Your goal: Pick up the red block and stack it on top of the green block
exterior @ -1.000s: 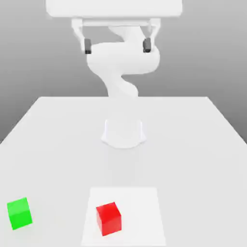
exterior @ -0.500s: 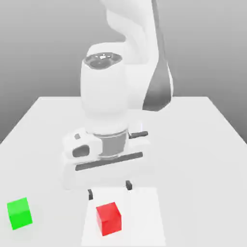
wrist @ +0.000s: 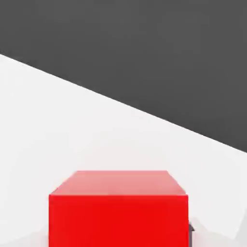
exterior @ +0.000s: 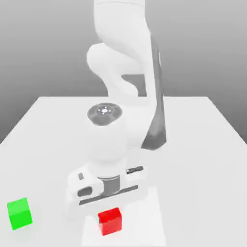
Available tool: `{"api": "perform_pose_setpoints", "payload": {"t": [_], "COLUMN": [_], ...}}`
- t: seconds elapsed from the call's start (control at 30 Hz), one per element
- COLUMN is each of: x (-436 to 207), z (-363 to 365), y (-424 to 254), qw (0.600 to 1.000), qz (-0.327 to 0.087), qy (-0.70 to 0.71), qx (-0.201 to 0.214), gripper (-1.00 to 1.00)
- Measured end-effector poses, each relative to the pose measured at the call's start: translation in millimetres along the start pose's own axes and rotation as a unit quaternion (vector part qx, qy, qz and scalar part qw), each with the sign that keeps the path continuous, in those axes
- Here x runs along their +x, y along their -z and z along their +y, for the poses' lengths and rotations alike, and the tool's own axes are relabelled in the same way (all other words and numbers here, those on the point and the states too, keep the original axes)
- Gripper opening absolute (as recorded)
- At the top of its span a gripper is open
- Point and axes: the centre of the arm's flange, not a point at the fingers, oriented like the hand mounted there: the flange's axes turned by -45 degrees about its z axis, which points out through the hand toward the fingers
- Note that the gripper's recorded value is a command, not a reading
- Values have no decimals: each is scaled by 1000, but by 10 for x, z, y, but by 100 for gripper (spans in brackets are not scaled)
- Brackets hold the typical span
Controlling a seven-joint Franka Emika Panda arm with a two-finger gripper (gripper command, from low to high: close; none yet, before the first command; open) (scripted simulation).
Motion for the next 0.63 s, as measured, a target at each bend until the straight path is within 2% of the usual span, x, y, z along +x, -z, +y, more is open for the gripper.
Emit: {"api": "perform_pose_setpoints", "payload": {"t": [0.1,0.2,0.37,0.43,0.5,0.53,0.63], "x": [-45,-265,-839,-1071,-1150,-1171,-1171], "z": [109,707,1641,1957,2055,2067,2067], "y": [300,419,592,495,264,131,131], "qw": [1000,988,932,902,892,890,890], "qz": [-1,-2,-1,0,1,0,0], "qy": [-25,-154,-362,-431,-452,-456,-456], "qx": [1,1,2,1,1,1,1], "gripper": [-100,-100,-100,-100,-100,100,100]}}
